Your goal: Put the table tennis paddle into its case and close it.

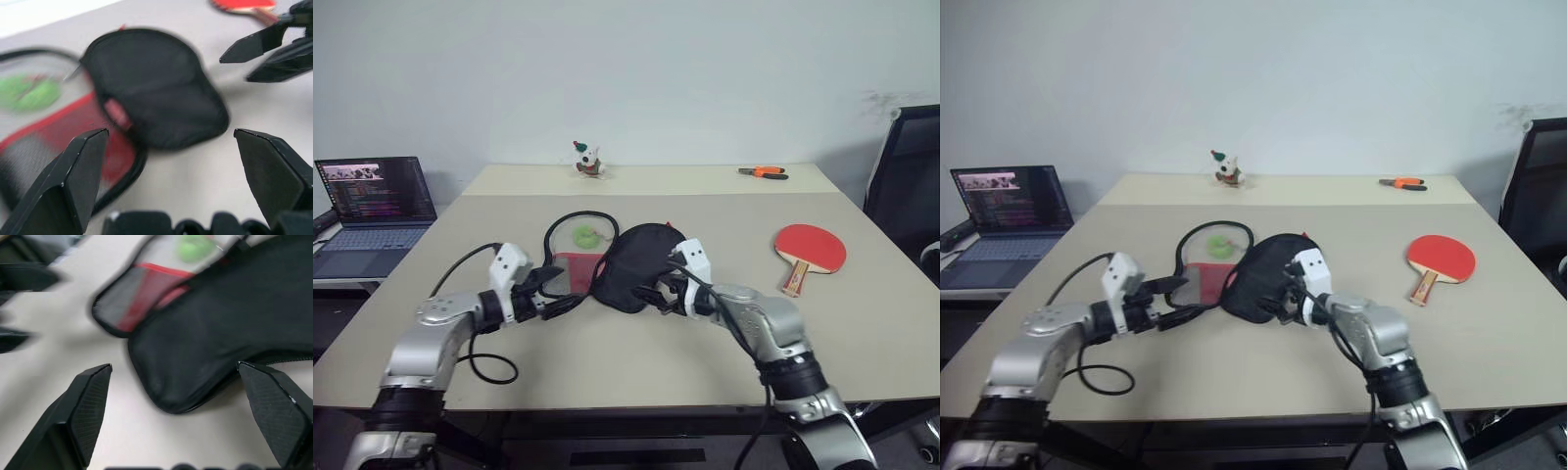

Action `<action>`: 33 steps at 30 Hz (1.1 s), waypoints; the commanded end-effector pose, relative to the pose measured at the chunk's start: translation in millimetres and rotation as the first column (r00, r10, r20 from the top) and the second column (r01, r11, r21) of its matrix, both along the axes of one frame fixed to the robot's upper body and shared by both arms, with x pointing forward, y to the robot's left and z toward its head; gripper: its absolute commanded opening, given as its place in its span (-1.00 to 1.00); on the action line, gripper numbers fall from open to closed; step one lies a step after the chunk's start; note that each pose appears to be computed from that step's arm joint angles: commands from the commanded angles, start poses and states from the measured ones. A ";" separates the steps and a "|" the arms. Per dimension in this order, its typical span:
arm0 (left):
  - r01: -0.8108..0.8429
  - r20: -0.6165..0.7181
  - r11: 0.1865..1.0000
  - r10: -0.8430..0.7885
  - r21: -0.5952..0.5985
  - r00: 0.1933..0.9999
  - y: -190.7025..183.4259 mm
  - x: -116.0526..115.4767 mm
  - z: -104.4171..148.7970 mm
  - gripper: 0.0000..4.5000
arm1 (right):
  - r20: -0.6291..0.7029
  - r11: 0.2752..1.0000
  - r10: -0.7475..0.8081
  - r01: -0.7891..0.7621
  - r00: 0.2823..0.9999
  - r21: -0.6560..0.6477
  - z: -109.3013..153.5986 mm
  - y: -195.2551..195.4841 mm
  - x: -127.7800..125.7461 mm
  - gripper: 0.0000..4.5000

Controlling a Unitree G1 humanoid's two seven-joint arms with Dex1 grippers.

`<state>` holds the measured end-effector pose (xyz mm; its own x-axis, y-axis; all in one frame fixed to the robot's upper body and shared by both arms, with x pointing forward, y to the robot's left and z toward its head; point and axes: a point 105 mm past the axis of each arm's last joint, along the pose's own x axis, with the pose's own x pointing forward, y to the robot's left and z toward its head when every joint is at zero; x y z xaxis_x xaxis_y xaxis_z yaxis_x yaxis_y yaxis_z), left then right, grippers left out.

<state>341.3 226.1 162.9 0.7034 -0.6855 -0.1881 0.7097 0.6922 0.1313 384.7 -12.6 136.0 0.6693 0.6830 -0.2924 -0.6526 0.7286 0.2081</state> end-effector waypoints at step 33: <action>-0.032 0.062 0.999 0.030 0.027 0.998 14.2 -17.5 31.5 0.99 | -0.127 0.989 -0.134 0.140 0.983 0.037 -17.9 18.0 20.2 1.00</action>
